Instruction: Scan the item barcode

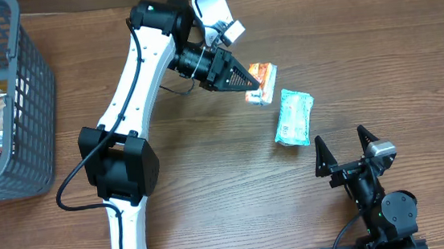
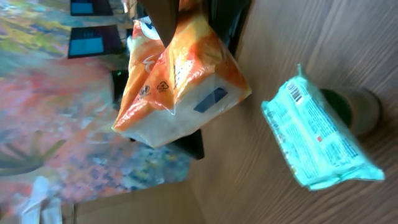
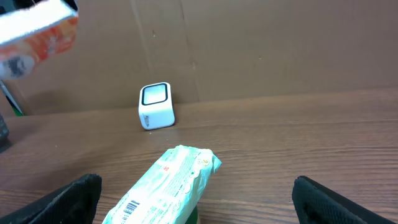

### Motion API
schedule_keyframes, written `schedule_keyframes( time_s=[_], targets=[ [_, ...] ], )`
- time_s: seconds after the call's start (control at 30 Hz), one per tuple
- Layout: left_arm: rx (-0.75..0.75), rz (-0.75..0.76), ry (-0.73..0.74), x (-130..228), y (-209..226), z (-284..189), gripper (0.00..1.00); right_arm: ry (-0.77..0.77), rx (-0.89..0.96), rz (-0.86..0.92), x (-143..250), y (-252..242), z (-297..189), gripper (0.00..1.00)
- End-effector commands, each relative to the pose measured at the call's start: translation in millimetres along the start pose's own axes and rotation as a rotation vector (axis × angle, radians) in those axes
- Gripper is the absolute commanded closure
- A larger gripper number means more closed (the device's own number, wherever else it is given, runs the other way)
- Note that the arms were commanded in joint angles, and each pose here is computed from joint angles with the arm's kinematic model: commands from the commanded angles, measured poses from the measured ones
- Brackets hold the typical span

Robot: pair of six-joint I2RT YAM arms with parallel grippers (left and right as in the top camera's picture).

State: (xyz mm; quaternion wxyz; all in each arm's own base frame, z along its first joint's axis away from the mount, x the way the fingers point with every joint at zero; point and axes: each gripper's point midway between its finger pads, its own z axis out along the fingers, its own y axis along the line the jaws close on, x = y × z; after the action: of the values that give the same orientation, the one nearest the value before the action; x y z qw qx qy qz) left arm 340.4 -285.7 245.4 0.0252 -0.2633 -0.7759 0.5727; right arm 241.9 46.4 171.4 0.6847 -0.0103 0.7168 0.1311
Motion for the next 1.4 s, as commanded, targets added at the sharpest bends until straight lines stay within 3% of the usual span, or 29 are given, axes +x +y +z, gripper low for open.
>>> schedule_keyframes(
  time_s=[0.0, 0.17, 0.37, 0.47, 0.67, 1.13, 1.37],
  targets=[
    [-0.189, 0.006, 0.057, 11.3, 13.7, -8.7, 0.96, -0.006, 0.007, -0.007, 1.4, -1.8, 0.1, 0.00],
    [-0.499, -0.201, 0.108, 26.4, 61.2, -26.6, 0.96, -0.006, 0.007, -0.007, 1.4, -1.8, 0.1, 0.00],
    [-1.151, -0.534, 0.024, 45.9, 124.4, -87.0, 0.96, -0.006, 0.007, -0.007, 1.4, -1.8, 0.1, 0.00],
    [-1.375, -0.585, -0.038, 48.7, 130.7, -104.0, 0.96, -0.006, 0.007, -0.007, 1.4, -1.9, 0.1, 0.00],
    [-1.675, -0.553, -0.091, 54.2, 128.7, -95.9, 0.96, -0.006, 0.007, -0.007, 1.4, -1.8, 0.1, 0.00],
    [-1.873, -0.492, -0.070, 92.3, 177.3, -49.3, 0.96, -0.006, 0.007, -0.007, 1.4, -1.9, 0.1, 0.00],
    [-1.871, -0.484, -0.088, 92.4, 186.0, -46.1, 0.96, -0.006, 0.007, -0.007, 1.4, -1.8, 0.1, 0.00]
  ],
)
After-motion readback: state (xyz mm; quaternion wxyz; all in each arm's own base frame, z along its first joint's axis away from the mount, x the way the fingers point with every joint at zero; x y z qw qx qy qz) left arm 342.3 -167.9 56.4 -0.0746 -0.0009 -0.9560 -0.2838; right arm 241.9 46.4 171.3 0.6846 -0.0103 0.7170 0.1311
